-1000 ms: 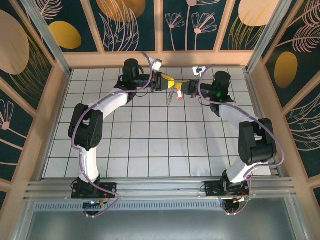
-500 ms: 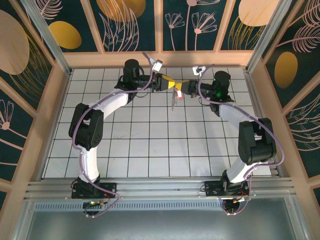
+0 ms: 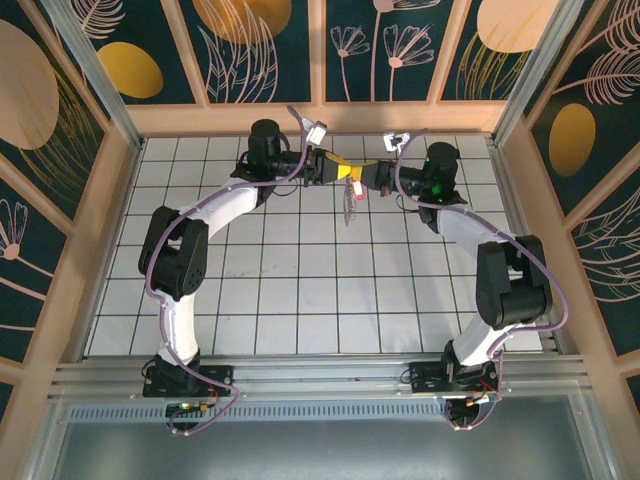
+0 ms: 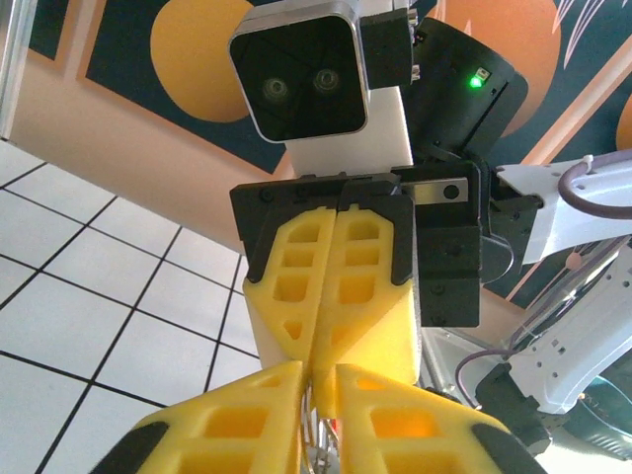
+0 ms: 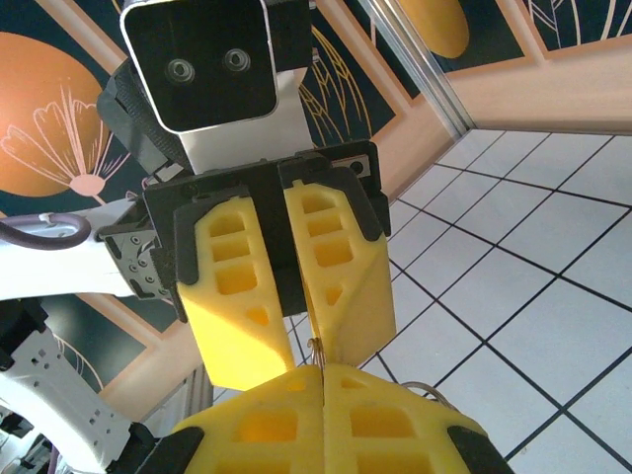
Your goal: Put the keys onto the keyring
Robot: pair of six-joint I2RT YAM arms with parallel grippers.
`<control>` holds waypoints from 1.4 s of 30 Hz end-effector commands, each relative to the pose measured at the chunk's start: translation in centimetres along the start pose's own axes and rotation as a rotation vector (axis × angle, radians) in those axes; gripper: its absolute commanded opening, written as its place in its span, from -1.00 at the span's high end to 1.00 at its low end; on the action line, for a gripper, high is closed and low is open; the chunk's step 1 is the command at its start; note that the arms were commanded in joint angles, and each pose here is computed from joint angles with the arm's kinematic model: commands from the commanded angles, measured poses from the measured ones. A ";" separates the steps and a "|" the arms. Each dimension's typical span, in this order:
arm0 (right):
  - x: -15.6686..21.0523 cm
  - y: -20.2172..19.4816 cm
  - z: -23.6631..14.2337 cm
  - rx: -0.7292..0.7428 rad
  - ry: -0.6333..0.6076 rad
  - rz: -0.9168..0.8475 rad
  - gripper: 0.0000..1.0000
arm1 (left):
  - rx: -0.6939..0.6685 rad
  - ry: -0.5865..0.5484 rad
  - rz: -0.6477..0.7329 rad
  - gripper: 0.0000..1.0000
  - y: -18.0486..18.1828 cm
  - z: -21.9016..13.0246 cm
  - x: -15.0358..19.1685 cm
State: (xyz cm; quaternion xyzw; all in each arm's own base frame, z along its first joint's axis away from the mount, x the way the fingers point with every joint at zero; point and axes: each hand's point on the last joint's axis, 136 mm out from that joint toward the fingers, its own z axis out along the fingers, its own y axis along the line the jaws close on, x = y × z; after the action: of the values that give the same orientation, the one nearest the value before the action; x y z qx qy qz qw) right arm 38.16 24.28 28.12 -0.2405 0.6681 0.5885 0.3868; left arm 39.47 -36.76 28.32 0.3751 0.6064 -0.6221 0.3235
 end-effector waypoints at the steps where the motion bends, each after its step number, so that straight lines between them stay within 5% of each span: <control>1: -1.6 0.8 0.3 -0.016 -0.021 -0.066 1.00 | 0.036 0.012 0.021 0.75 -0.3 0.3 0.6; 6: -1.5 0.8 0.3 -0.017 -0.022 -0.064 1.00 | 0.041 0.013 0.025 1.00 -0.5 0.4 0.6; 10: -1.5 0.9 0.3 -0.019 -0.019 -0.061 1.00 | 0.041 0.011 0.029 1.00 -0.7 0.4 0.6; 14: -1.4 1.1 -0.1 -0.009 -0.024 -0.064 0.50 | 0.036 -0.024 0.056 1.00 -1.6 0.1 -0.2; 16: -1.2 1.1 -0.4 -0.005 -0.026 -0.065 0.41 | 0.033 -0.045 0.061 1.00 -2.1 0.0 -0.6; 42: 1.3 4.8 -1.9 -0.026 -0.040 -0.112 0.20 | 0.063 -0.126 0.164 1.00 -7.1 -0.2 -3.3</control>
State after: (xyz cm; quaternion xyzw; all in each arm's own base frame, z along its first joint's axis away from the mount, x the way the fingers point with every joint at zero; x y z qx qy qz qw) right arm 34.20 23.36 28.38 -0.2418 0.6637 0.5834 0.4010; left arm 36.26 -36.77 32.09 0.3784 0.5614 -0.6357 0.3709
